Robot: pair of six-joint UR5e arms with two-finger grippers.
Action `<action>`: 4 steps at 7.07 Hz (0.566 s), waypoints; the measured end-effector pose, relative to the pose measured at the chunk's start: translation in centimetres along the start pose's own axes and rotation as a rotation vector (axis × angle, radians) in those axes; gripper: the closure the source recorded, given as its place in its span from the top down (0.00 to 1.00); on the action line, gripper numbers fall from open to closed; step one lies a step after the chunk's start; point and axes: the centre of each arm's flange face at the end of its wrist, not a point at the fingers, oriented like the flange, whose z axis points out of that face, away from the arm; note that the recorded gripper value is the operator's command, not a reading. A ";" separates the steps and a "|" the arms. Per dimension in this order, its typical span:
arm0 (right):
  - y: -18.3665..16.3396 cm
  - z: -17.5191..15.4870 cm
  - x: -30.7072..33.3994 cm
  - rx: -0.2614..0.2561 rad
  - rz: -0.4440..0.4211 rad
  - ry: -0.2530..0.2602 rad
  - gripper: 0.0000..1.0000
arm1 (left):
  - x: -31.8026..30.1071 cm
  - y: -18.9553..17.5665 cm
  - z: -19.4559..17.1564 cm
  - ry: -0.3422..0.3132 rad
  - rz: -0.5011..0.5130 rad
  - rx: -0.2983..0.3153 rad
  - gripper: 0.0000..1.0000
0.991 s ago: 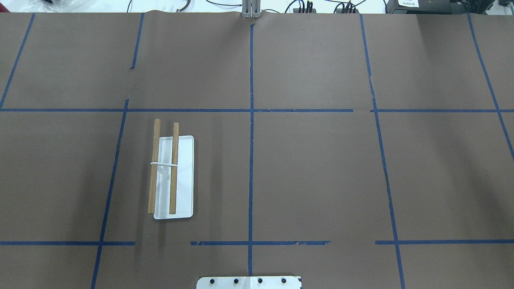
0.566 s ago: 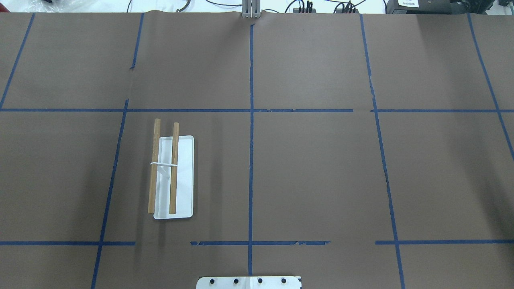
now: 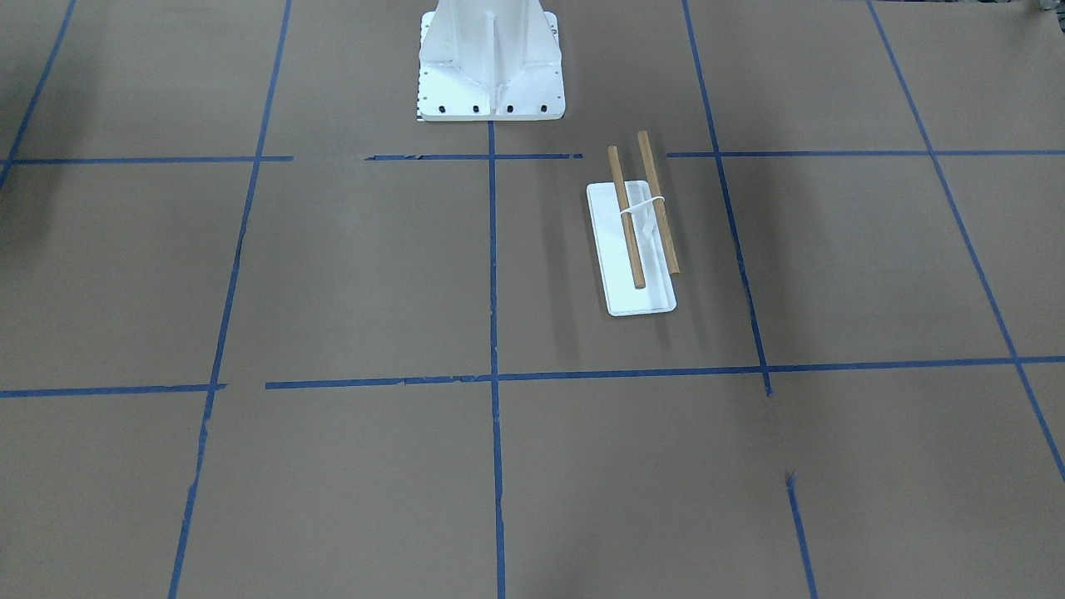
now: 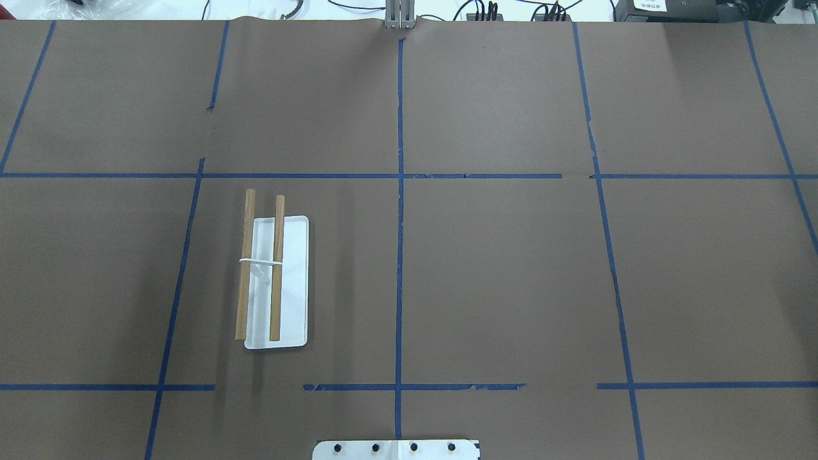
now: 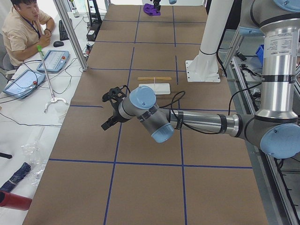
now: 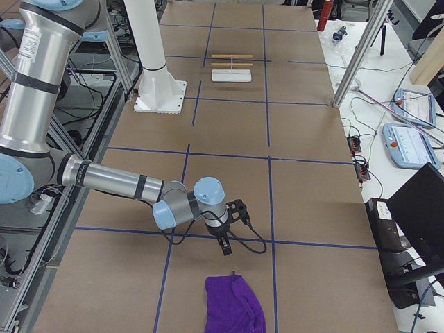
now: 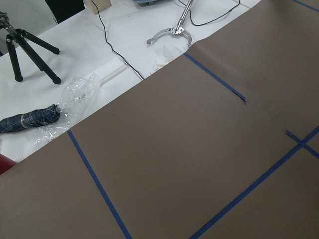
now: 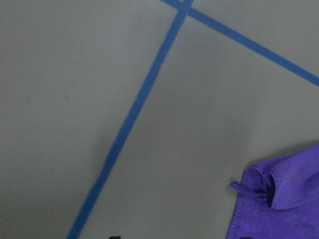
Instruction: Hang towel on rack
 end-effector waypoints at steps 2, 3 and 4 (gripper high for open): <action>3.9 3.2 4.3 -0.022 -0.066 0.012 0.77 | 0.1 0.0 0.1 0.002 0.002 -0.001 1.00; 4.6 4.3 6.7 -0.027 -0.083 0.019 0.77 | 0.1 0.0 0.1 0.003 0.003 -0.001 1.00; 4.9 5.3 8.4 -0.038 -0.088 0.023 0.76 | 0.1 0.0 0.1 0.003 0.004 -0.001 1.00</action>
